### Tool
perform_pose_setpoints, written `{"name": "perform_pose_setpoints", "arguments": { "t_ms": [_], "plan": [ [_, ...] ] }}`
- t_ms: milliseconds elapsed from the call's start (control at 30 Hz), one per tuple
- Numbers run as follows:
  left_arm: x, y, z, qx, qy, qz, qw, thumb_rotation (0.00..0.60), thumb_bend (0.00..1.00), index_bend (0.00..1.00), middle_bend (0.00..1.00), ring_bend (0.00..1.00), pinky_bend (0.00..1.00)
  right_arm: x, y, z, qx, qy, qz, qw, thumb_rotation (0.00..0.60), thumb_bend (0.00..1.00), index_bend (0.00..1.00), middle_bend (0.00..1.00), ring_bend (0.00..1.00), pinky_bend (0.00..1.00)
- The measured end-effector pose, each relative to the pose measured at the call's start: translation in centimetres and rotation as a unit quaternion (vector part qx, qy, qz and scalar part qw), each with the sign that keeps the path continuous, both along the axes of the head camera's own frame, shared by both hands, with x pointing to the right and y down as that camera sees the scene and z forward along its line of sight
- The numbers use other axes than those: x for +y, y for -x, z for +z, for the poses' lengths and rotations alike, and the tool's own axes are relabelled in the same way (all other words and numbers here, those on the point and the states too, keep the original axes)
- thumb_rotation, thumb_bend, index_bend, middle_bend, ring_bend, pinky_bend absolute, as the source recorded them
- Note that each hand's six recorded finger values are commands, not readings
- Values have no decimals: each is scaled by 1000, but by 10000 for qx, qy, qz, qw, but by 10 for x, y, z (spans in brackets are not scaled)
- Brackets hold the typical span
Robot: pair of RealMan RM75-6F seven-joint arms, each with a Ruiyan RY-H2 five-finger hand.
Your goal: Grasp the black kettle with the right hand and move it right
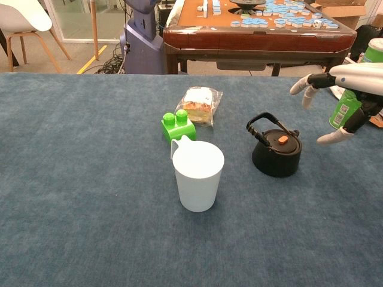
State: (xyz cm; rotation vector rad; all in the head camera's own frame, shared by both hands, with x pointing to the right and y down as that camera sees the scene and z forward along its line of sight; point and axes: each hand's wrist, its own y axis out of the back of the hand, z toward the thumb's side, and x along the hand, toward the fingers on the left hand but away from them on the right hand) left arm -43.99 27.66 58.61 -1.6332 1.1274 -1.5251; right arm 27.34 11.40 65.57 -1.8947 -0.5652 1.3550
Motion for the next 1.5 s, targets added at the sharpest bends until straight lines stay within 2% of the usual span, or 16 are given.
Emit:
{"name": "perform_pose_setpoints", "arguments": {
  "t_ms": [567,867,1267,1500],
  "plan": [
    [1,2,-2,-3,-25,-27,10000,600,248,51,86,113,14,-17,24,36,130,461,-57,9988,592,0,168,260,127,49],
    [2,5,-2,-26,-18,-72,10000,600,247,51,86,113,14,-19,30,42,57,606,-45,9981,550,0,134,251,116,49],
    [1,5,-2,-29,7,-83,10000,600,248,51,86,113,14,-22,32,52,116,747,-12,9971,552,0,124,251,113,49],
    [5,9,-1,-40,11,-109,9999,600,248,51,86,113,14,-19,43,57,-9,822,-92,9966,550,0,124,251,113,49]
  ]
}}
